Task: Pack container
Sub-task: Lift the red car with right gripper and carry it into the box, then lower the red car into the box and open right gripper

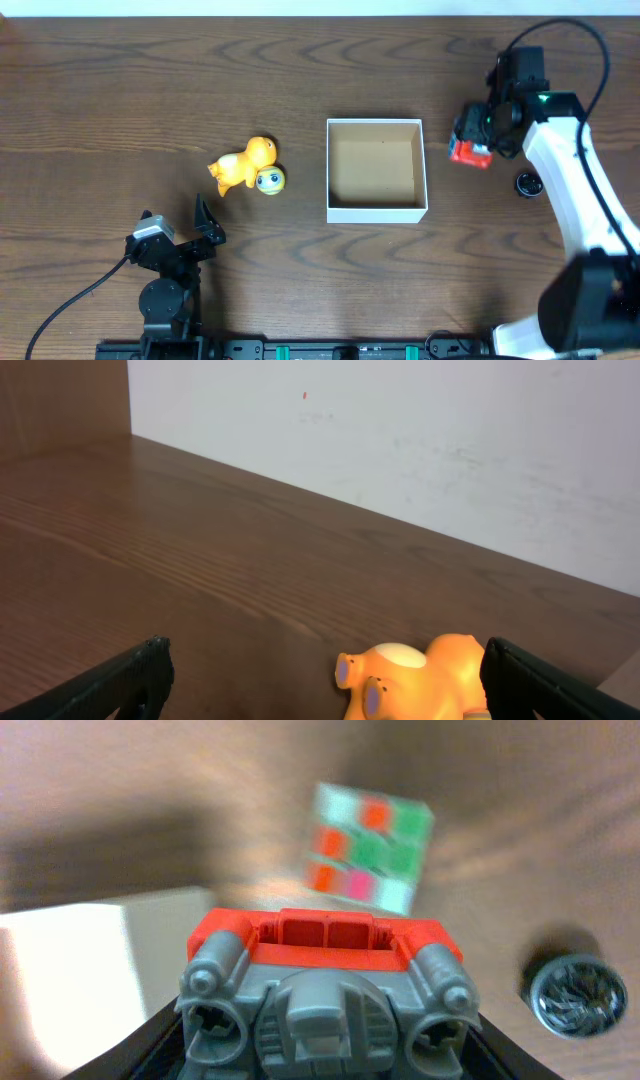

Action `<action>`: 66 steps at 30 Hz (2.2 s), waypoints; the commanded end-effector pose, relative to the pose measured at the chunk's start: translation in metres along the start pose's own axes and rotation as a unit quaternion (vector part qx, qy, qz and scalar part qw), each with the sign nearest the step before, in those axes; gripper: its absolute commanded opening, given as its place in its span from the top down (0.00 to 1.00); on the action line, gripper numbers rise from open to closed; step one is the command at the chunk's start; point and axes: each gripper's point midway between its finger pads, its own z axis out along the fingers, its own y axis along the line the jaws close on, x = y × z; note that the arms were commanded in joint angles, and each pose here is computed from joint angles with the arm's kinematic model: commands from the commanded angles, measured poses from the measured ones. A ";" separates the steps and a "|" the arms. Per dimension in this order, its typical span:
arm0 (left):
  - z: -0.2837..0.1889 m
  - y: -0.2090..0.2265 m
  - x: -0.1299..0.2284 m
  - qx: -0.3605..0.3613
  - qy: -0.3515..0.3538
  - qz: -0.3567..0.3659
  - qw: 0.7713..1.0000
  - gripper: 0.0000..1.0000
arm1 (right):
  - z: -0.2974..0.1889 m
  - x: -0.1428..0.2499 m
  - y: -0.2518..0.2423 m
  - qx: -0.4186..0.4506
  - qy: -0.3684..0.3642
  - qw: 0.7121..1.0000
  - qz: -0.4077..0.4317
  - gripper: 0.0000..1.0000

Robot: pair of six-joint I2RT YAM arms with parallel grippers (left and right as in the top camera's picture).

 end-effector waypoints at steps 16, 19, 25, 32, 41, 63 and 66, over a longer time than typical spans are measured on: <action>0.001 0.006 0.016 -0.009 0.023 0.013 1.000 0.02 | -0.025 0.062 0.134 -0.088 0.020 0.991 -0.101 0.52; 0.001 0.006 0.016 -0.009 0.023 0.013 1.000 0.02 | -0.018 0.075 0.135 -0.066 0.036 0.990 -0.122 0.50; 0.001 0.006 0.016 -0.009 0.023 0.013 1.000 0.02 | 0.010 0.089 0.135 -0.033 0.063 0.984 -0.161 0.49; 0.001 0.006 0.016 -0.009 0.023 0.013 1.000 0.02 | 0.041 0.103 0.129 -0.006 0.101 0.981 -0.165 0.51; 0.001 0.006 0.016 -0.009 0.023 0.013 1.000 0.02 | 0.042 0.108 0.114 0.031 0.113 0.978 -0.171 0.53; 0.001 0.006 0.016 -0.009 0.023 0.013 1.000 0.02 | 0.041 0.107 0.098 0.070 0.112 0.972 -0.195 0.44; 0.001 0.006 0.016 -0.009 0.023 0.013 1.000 0.02 | 0.041 0.107 0.098 0.070 0.112 0.972 -0.195 0.44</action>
